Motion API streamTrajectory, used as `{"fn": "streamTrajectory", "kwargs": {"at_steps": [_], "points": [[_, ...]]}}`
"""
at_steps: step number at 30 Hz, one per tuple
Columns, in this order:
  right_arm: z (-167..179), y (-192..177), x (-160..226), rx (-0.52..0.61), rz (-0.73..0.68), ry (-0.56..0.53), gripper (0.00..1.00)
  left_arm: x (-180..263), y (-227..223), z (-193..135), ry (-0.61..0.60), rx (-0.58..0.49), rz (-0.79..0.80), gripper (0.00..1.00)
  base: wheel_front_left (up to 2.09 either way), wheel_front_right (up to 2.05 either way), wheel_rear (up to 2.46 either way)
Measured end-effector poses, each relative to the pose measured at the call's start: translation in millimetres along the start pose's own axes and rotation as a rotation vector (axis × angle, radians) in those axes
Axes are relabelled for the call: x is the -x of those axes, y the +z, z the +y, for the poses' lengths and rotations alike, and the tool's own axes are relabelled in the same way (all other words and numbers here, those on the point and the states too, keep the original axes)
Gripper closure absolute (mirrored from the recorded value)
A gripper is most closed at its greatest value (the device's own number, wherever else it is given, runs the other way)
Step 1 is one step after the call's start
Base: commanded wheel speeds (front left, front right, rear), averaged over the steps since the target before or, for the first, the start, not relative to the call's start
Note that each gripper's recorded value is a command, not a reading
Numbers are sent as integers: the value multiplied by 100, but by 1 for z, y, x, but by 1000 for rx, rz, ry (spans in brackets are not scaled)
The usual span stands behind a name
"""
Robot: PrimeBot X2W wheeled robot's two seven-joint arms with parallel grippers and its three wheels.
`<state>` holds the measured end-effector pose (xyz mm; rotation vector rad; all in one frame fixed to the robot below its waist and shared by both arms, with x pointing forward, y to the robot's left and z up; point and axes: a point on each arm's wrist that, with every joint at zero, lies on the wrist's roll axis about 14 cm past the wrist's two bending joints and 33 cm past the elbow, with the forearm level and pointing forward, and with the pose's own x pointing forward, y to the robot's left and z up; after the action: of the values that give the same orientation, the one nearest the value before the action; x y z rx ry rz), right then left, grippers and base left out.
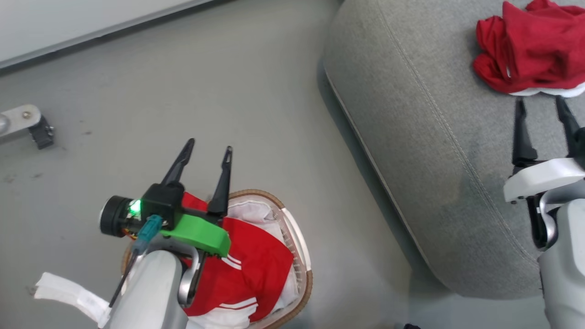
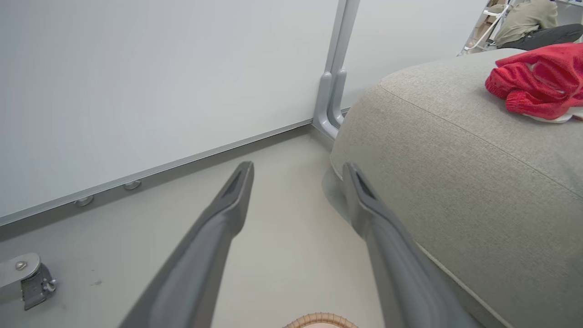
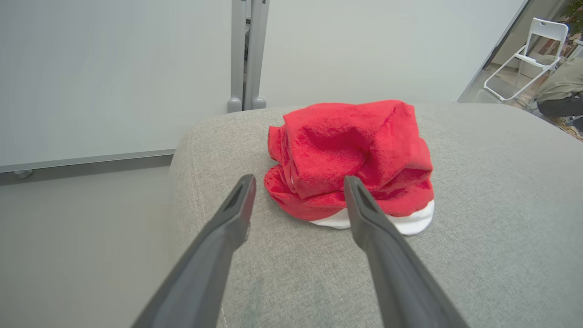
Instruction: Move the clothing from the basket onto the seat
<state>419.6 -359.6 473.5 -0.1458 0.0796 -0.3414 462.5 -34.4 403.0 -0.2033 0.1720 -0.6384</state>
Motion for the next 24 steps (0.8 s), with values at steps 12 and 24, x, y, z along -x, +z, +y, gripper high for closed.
{"fn": "streamTrajectory", "kwargs": {"at_steps": [12,24], "points": [[111,45,-3,-147,-133,270,0,66,31,83,336,-34,-51,0,0,0,0],[156,44,39,-214,-114,396,0,145,48,113,529,-48,-85,0,0,0,0]]}}
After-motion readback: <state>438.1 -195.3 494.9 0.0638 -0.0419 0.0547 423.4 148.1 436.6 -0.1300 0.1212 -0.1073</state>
